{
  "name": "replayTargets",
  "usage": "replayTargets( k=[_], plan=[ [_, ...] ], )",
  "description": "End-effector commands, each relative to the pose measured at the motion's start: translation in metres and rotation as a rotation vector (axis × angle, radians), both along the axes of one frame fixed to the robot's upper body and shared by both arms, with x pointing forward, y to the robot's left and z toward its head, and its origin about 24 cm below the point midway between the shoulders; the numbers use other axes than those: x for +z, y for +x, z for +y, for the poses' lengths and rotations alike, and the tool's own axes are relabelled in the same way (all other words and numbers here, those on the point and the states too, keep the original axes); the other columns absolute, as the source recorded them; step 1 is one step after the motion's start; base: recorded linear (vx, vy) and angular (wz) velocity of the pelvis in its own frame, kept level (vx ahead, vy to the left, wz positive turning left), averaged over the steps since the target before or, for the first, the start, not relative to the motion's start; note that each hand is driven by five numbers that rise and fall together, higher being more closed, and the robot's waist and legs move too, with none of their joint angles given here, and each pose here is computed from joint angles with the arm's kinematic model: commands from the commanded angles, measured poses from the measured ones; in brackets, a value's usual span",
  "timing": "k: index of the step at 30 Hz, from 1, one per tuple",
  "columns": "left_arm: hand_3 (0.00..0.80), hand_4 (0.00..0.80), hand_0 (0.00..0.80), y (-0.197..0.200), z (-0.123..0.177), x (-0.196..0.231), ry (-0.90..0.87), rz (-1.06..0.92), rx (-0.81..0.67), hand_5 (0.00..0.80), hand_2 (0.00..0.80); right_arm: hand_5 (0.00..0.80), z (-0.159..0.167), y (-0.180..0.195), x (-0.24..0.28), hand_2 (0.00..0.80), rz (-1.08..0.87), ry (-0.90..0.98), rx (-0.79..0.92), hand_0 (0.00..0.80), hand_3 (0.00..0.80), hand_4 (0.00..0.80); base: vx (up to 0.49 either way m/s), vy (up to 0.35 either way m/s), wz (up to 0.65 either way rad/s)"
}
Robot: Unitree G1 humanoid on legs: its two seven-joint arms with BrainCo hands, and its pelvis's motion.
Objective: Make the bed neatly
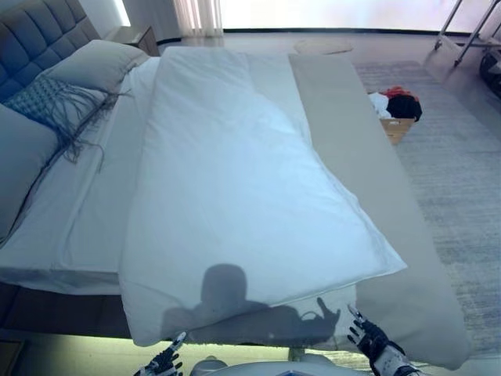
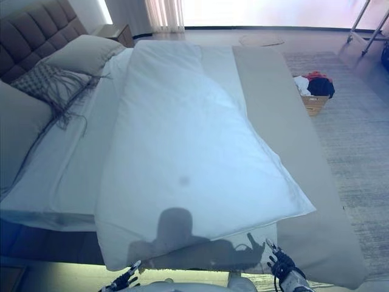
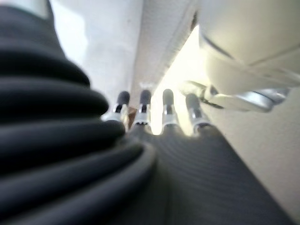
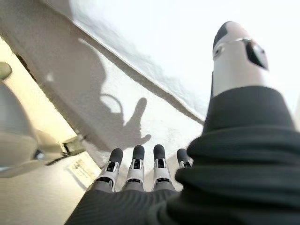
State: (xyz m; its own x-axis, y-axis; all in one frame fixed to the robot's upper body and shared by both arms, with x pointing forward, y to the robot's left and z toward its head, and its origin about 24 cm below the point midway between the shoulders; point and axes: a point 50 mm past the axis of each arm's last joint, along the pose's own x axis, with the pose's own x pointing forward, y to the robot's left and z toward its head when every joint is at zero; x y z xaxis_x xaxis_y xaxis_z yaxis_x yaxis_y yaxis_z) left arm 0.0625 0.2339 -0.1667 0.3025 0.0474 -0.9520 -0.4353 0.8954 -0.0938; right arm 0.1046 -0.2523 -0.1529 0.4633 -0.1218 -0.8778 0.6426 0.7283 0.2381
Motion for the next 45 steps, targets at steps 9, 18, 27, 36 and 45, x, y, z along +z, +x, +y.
replayTargets(
  k=[9, 18, 27, 36, 45],
  plan=[
    [0.000, 0.000, 0.000, 0.025, 0.012, 0.008, 0.044, -0.078, -0.078, 0.000, 0.000, 0.000, 0.012, 0.032, 0.006, 0.000, -0.107, 0.186, -0.209, 0.000, 0.000, 0.000, -0.006, 0.046, 0.04],
    [0.000, 0.000, 0.000, 0.108, -0.012, 0.033, -0.115, -0.434, 0.021, 0.000, 0.000, 0.000, -0.005, 0.099, 0.040, 0.000, -0.299, 0.144, -0.168, 0.000, 0.000, 0.000, -0.206, 0.050, 0.04],
    [0.000, 0.000, 0.000, 0.171, -0.026, 0.074, -0.297, -0.709, 0.127, 0.000, 0.000, 0.000, -0.028, 0.181, 0.112, 0.000, -0.571, 0.071, -0.136, 0.000, 0.000, 0.000, -0.126, -0.027, 0.08],
    [0.000, 0.000, 0.000, 0.183, -0.040, 0.092, -0.359, -0.796, 0.079, 0.000, 0.000, 0.000, -0.077, 0.226, 0.207, 0.000, -0.844, -0.125, -0.070, 0.000, 0.000, 0.000, -0.033, -0.029, 0.17],
    [0.000, 0.000, 0.000, 0.166, -0.029, 0.088, -0.366, -0.792, 0.069, 0.000, 0.000, 0.000, -0.096, 0.243, 0.275, 0.000, -1.005, -0.284, 0.021, 0.000, 0.000, 0.000, 0.003, -0.004, 0.06]
  ],
)
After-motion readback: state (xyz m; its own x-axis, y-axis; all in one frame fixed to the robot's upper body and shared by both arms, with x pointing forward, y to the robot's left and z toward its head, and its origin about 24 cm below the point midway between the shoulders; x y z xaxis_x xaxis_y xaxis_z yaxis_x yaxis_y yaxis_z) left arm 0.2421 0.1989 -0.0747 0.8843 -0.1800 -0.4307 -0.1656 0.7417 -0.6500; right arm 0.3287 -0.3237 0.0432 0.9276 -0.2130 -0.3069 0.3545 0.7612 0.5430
